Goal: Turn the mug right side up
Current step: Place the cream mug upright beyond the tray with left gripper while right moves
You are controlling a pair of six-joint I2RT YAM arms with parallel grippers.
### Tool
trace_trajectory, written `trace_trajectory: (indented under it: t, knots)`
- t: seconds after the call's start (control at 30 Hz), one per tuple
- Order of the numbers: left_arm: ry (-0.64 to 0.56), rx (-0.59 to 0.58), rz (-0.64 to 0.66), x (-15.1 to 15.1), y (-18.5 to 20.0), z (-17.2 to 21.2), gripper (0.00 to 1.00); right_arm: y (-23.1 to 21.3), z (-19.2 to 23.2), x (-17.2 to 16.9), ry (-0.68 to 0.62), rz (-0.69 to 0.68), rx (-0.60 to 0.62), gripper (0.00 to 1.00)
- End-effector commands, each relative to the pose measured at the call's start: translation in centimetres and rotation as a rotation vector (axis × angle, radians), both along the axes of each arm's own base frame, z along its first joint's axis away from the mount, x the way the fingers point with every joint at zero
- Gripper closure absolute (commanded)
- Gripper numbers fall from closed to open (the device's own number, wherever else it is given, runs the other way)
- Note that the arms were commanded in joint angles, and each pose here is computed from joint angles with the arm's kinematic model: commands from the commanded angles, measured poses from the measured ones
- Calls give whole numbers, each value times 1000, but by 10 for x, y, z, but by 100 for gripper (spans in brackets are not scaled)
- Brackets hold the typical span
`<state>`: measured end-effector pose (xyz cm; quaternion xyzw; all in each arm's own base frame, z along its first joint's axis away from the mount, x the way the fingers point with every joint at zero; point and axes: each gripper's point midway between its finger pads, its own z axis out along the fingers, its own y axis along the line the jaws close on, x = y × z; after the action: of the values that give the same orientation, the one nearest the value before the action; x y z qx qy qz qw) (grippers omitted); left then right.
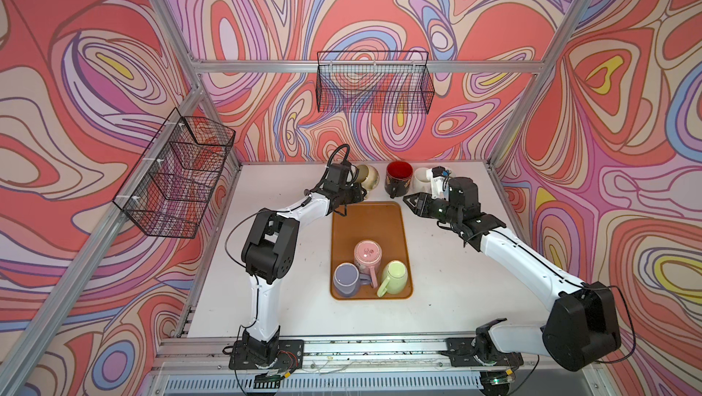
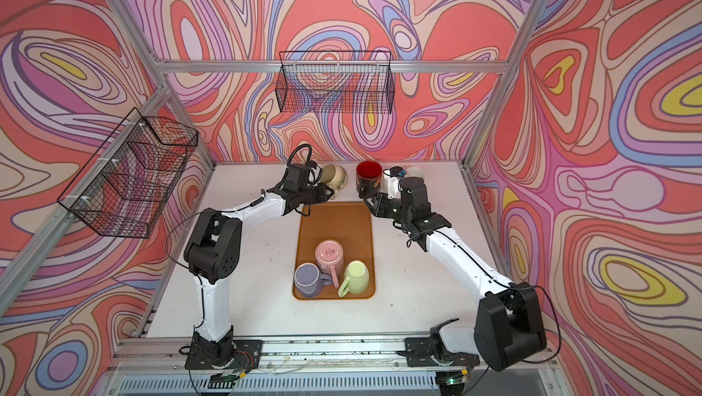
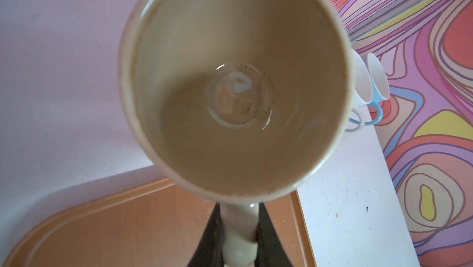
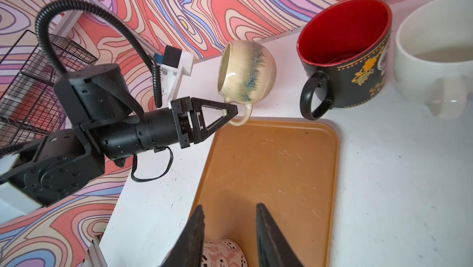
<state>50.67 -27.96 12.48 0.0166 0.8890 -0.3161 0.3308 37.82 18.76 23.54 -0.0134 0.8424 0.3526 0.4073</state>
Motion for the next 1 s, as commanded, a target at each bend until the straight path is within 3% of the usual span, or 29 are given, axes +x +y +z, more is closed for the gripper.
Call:
trace_trajectory:
  t: [0.0, 0.27, 0.97]
  knots:
    - [-132, 2, -43, 24, -6, 38, 100, -7, -10, -1, 16, -19, -36, 65]
    - [-117, 74, -42, 41, -7, 16, 100, -13, -10, -3, 12, -40, -54, 65]
    - [-121, 269, -97, 46, -29, -10, 100, -21, 0, -10, -30, -70, -62, 65]
